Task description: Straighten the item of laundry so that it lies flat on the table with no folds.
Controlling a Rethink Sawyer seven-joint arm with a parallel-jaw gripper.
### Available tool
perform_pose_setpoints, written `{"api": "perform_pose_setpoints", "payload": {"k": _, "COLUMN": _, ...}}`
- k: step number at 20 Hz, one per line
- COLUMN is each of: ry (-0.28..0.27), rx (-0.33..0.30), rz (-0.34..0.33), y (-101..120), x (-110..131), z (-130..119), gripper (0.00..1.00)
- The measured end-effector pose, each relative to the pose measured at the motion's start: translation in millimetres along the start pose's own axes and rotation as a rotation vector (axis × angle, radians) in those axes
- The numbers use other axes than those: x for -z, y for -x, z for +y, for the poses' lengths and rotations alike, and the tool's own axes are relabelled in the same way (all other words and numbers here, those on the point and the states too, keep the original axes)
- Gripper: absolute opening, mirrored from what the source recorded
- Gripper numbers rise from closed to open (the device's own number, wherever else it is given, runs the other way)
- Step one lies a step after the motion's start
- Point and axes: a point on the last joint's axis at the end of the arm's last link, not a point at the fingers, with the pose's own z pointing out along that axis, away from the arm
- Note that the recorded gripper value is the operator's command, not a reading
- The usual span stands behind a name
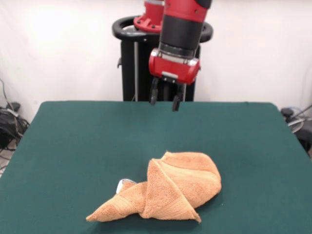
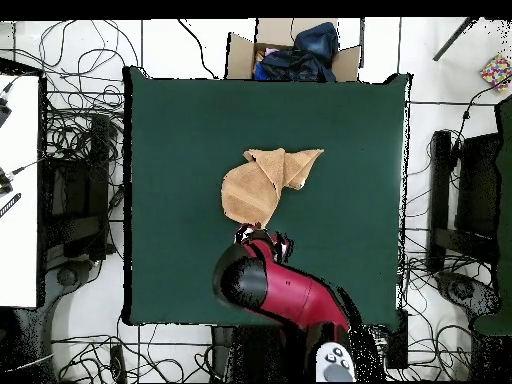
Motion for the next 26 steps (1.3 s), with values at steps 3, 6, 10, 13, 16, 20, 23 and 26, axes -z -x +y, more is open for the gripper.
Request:
{"api": "perform_pose_setpoints", "payload": {"k": 3, "ry": -0.005, "rx": -0.007, "rz": -0.022, "y": -2.6, "x": -16.7, "z": -1.2, "gripper": 1.0}}
{"api": "perform_pose_setpoints", "payload": {"k": 6, "ry": -0.005, "rx": -0.017, "rz": -0.045, "y": -3.4, "x": -31.9, "z": -4.3, "gripper": 1.0}}
{"api": "perform_pose_setpoints", "payload": {"k": 10, "ry": -0.004, "rx": -0.029, "rz": -0.071, "y": -7.4, "x": -55.7, "z": -7.4, "gripper": 1.0}}
{"api": "perform_pose_setpoints", "payload": {"k": 13, "ry": 0.0, "rx": -0.029, "rz": -0.091, "y": -13.8, "x": -76.0, "z": -6.0, "gripper": 1.0}}
{"api": "perform_pose_setpoints", "payload": {"k": 16, "ry": 0.014, "rx": -0.037, "rz": -0.102, "y": -19.9, "x": -94.3, "z": -2.5, "gripper": 1.0}}
{"api": "perform_pose_setpoints", "payload": {"k": 20, "ry": 0.047, "rx": -0.059, "rz": -0.106, "y": -25.9, "x": -113.4, "z": 4.8, "gripper": 1.0}}
{"api": "perform_pose_setpoints", "payload": {"k": 23, "ry": 0.078, "rx": -0.074, "rz": -0.104, "y": -31.2, "x": -125.4, "z": 14.4, "gripper": 1.0}}
{"api": "perform_pose_setpoints", "payload": {"k": 26, "ry": 0.101, "rx": -0.079, "rz": -0.103, "y": -35.5, "x": -131.3, "z": 23.8, "gripper": 1.0}}
